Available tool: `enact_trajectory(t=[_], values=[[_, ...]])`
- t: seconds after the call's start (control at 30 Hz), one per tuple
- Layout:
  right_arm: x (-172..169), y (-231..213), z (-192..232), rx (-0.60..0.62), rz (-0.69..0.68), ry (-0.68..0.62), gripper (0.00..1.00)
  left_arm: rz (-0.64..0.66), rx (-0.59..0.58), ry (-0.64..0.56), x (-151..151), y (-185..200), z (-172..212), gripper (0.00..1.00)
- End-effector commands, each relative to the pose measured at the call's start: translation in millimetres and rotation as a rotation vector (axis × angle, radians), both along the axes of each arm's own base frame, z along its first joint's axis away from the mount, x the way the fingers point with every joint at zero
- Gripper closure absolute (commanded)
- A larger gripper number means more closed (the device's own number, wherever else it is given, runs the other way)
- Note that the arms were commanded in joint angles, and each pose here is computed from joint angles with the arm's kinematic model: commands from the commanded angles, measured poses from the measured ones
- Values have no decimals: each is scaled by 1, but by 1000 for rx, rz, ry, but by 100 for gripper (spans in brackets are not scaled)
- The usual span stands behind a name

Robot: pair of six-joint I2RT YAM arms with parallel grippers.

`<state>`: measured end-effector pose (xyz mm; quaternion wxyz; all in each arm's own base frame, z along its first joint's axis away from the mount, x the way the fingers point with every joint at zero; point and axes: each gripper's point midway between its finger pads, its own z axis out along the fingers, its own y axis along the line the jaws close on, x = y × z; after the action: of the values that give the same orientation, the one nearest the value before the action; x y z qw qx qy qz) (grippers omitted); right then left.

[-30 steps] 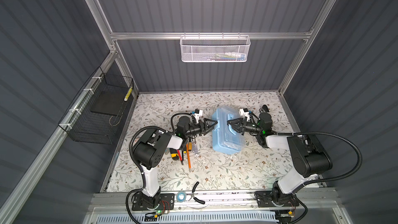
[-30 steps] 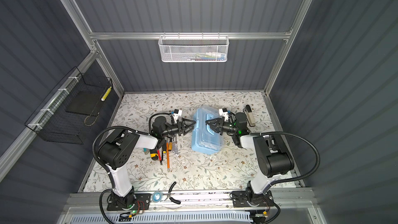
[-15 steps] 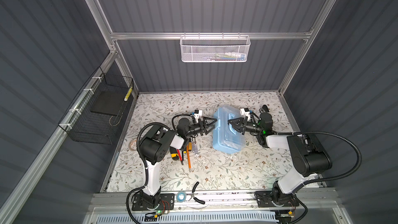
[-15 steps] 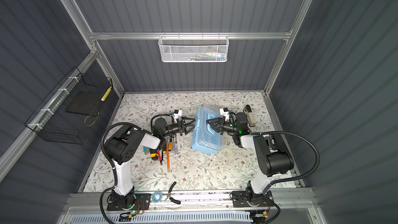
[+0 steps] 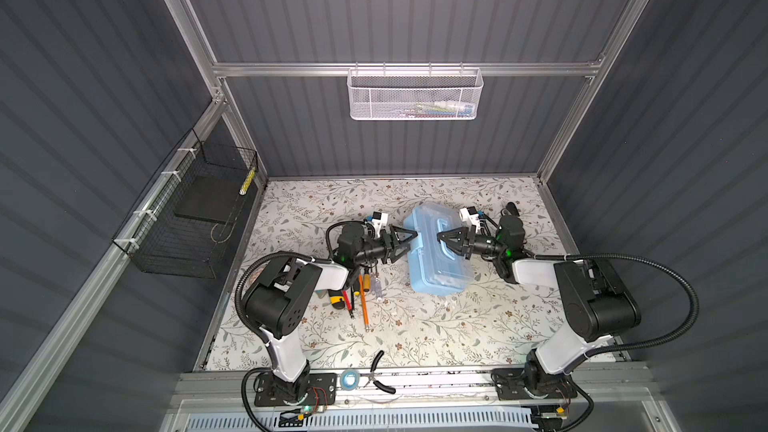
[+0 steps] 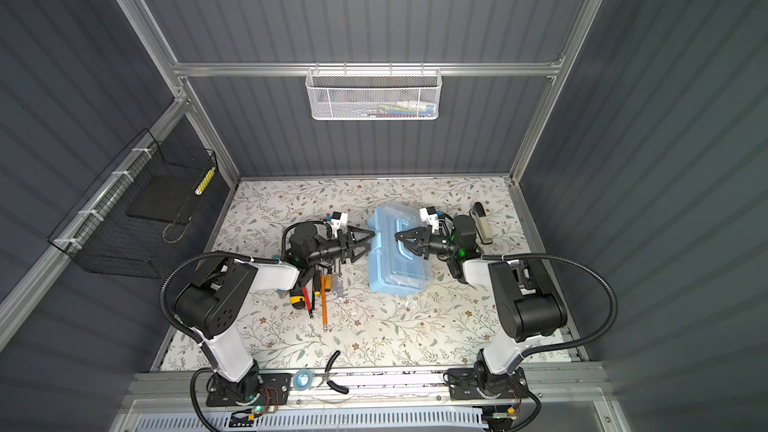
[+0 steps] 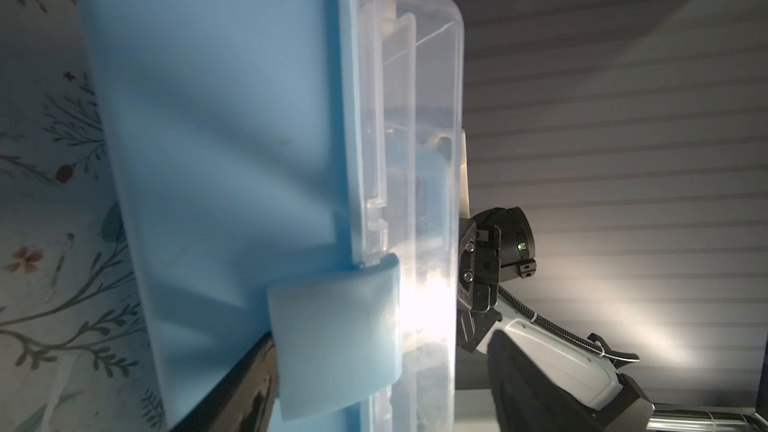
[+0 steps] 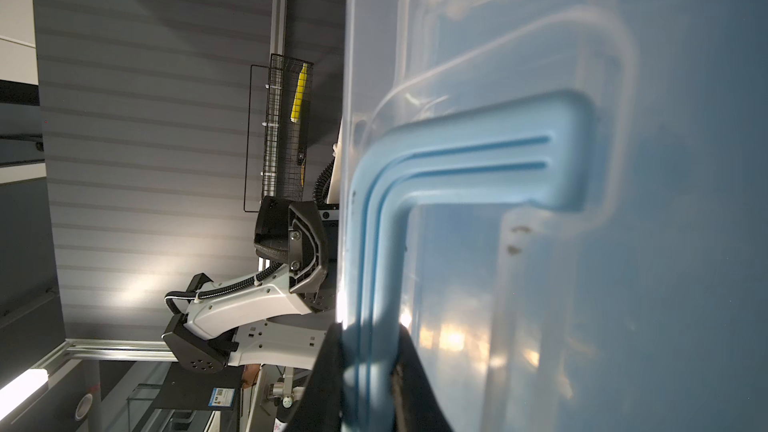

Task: Pack the tool kit

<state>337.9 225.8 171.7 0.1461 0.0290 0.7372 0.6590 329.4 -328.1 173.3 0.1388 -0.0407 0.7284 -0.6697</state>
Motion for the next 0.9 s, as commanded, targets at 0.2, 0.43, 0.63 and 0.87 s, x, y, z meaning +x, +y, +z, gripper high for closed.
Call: enact_trajectory(t=[0.2,0.43,0.63,0.87], values=[[6,-2,-58,-116,-61,128,100,-201,-206,-350,-54,-16,112,21],[9,-9,-63,-119,-84,146,100,-233,-179,-378,-63,-14,119,21],[11,-12,-60,-114,-95,142,100,-228,-86,-405,-66,-10,113,20],[14,-12,-54,-98,-100,133,100,-218,-26,-415,-59,-11,108,19]])
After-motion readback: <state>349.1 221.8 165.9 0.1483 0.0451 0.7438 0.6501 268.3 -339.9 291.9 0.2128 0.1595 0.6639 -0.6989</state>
